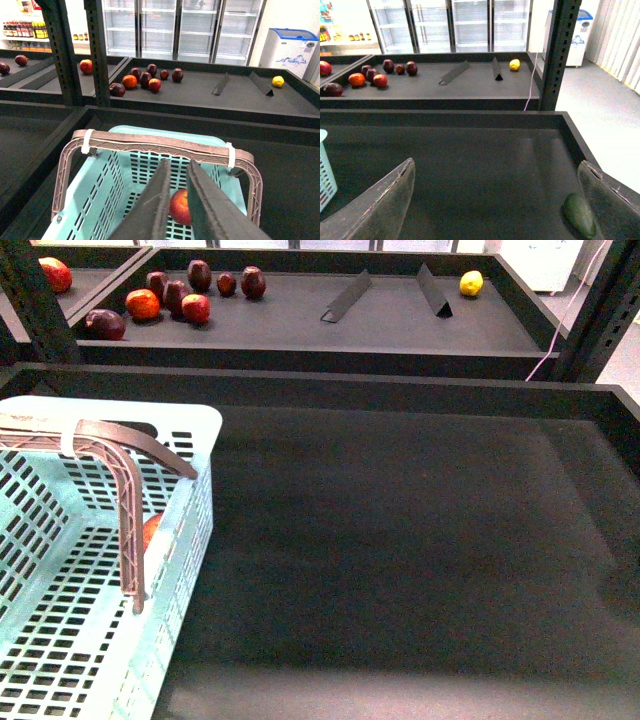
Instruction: Pick apple with right arm and hold basket with left
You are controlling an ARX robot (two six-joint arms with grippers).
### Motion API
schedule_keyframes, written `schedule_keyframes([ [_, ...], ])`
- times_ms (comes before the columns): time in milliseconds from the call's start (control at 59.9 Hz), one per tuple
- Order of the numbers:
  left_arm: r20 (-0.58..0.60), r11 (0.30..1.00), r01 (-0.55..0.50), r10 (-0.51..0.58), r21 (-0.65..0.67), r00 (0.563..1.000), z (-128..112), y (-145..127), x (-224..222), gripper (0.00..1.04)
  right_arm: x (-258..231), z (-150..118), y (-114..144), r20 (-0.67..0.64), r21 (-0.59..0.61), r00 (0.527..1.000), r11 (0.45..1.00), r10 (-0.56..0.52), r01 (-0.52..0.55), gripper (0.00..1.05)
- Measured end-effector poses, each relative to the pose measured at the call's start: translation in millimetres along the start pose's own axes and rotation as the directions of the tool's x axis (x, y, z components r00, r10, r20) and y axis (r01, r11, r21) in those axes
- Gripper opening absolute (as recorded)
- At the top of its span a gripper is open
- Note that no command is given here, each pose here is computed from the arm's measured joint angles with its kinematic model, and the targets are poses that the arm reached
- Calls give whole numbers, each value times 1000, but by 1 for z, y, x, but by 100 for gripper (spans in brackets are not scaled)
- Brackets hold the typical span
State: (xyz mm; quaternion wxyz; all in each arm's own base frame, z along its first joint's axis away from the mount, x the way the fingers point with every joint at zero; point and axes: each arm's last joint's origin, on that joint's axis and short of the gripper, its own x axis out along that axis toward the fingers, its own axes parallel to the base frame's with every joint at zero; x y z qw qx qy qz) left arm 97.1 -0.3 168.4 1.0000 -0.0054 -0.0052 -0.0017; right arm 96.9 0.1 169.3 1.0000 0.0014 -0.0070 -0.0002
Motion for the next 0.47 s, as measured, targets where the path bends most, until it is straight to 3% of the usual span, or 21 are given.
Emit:
schedule_keyframes([
  [467, 0, 1000, 0, 0, 0, 1000, 0, 0, 0, 99, 0, 0, 0, 0, 0, 1000, 1000, 0, 0, 96],
])
